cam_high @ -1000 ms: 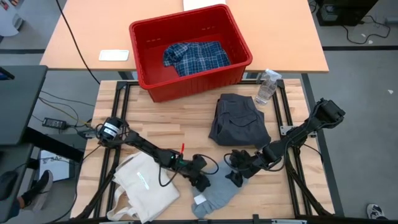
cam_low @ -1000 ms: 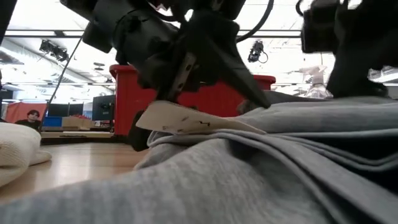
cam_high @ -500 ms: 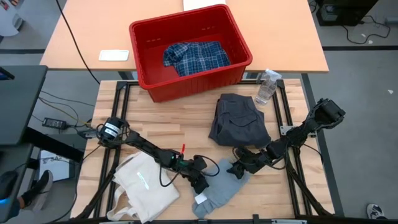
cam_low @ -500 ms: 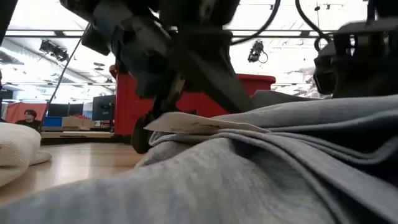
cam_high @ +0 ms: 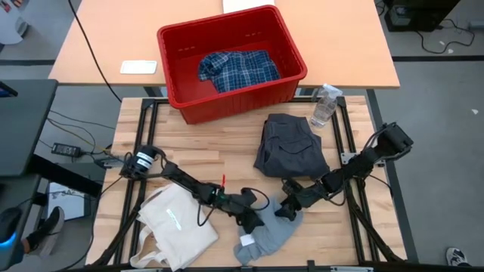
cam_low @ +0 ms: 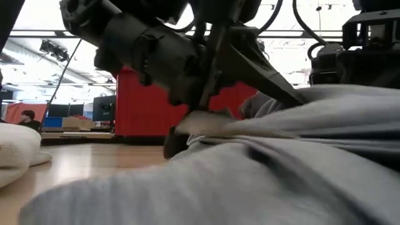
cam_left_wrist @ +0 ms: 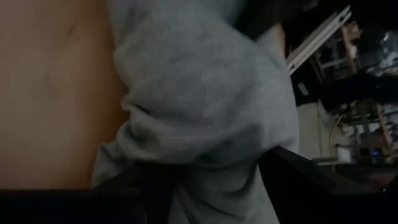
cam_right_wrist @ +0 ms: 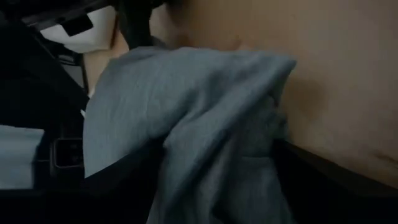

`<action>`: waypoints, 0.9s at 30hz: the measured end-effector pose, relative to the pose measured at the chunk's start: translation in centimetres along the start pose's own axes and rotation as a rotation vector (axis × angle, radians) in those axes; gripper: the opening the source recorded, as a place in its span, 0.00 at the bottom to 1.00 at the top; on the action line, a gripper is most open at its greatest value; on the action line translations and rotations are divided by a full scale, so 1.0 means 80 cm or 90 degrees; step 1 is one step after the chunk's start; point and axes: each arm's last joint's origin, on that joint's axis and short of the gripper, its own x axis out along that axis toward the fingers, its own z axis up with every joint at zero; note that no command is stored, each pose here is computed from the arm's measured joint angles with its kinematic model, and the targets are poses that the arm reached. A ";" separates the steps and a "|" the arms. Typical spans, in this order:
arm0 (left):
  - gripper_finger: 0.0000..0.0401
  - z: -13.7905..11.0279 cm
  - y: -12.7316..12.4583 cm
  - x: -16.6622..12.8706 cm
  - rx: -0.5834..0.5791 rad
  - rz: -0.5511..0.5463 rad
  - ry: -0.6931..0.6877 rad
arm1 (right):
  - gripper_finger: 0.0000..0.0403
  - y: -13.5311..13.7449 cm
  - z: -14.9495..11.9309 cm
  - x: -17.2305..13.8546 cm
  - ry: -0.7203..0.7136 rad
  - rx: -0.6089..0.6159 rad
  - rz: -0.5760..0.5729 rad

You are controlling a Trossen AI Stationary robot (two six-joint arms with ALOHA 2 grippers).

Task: Fold Laundry from Bin
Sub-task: Stack the folded gray shirt on top of the folded gray shorts

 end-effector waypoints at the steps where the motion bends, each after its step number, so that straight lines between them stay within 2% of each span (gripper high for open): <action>1: 0.55 0.005 0.001 0.000 -0.005 -0.005 -0.009 | 0.76 -0.001 0.000 0.003 -0.002 0.001 0.005; 3: 0.50 0.013 0.004 0.000 -0.006 -0.012 -0.022 | 0.71 -0.002 -0.001 0.009 -0.006 -0.003 0.013; 5: 0.45 0.019 0.006 0.001 0.003 -0.021 -0.026 | 0.61 -0.001 -0.001 0.011 -0.006 -0.011 0.016; 12: 0.15 0.030 0.008 0.001 0.023 -0.048 -0.043 | 0.13 0.005 0.003 0.008 -0.005 -0.042 0.038; 13: 0.10 0.033 0.008 0.001 0.023 -0.055 -0.050 | 0.09 0.005 0.003 0.008 -0.003 -0.043 0.038; 15: 0.04 0.040 0.006 0.000 0.023 -0.078 -0.070 | 0.09 0.005 0.004 0.008 0.001 -0.042 0.041; 20: 0.04 0.064 0.000 -0.003 0.018 -0.127 -0.119 | 0.09 0.007 0.005 0.006 0.009 -0.033 0.048; 27: 0.03 0.108 -0.024 -0.002 0.085 -0.165 -0.090 | 0.09 0.023 0.013 -0.026 0.017 -0.055 0.069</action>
